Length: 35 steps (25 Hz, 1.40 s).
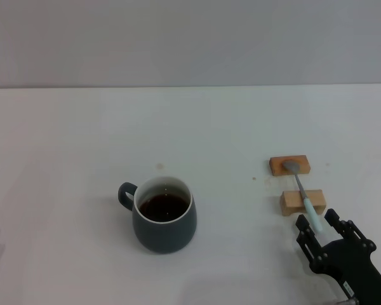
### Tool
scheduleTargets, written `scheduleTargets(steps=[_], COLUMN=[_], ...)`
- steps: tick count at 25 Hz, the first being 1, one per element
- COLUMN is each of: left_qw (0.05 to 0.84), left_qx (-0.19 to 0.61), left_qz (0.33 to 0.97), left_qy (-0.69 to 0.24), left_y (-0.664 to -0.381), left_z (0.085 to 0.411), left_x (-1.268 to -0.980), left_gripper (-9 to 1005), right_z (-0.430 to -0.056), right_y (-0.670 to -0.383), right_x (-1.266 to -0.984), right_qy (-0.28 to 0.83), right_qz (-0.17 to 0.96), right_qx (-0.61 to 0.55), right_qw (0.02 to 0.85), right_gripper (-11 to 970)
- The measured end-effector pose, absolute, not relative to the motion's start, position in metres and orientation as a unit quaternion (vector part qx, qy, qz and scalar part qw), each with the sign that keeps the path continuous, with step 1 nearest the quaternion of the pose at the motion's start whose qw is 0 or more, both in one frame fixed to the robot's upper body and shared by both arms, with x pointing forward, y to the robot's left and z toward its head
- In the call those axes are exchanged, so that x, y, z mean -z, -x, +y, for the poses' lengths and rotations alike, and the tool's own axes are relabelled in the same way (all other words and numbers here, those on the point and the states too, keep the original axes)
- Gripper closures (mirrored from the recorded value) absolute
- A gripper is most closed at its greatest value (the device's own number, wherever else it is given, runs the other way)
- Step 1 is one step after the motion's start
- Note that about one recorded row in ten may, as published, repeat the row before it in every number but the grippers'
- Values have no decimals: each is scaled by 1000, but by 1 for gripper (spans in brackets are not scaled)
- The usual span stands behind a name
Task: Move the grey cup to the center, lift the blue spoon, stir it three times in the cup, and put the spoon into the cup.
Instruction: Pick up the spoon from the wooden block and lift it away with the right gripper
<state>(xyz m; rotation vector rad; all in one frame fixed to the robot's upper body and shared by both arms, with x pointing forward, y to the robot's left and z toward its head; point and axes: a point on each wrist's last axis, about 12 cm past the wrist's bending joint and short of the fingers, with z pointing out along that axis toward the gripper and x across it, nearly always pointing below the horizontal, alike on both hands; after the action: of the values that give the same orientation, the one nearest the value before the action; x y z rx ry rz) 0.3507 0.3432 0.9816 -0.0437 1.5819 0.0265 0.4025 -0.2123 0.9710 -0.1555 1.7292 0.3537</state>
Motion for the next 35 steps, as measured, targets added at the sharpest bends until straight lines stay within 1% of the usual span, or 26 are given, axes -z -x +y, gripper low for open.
scheduleTargets(steps=[13, 29, 35], left_qw=[701, 699, 700], left_qx=[-15, -18, -22], left_qz=[713, 714, 714], left_qy=[18, 16, 18], left_y=[-350, -348, -348], left_z=[345, 347, 348], left_x=[-981, -981, -981], left_gripper=[137, 137, 137], right_z=[-212, -210, -212], right_y=[-403, -402, -402], right_x=[-971, -971, -972], right_qy=[69, 52, 49], right_qz=[757, 758, 756], right_qx=[-156, -155, -152], right_qw=[631, 632, 635], right_gripper=[509, 644, 791])
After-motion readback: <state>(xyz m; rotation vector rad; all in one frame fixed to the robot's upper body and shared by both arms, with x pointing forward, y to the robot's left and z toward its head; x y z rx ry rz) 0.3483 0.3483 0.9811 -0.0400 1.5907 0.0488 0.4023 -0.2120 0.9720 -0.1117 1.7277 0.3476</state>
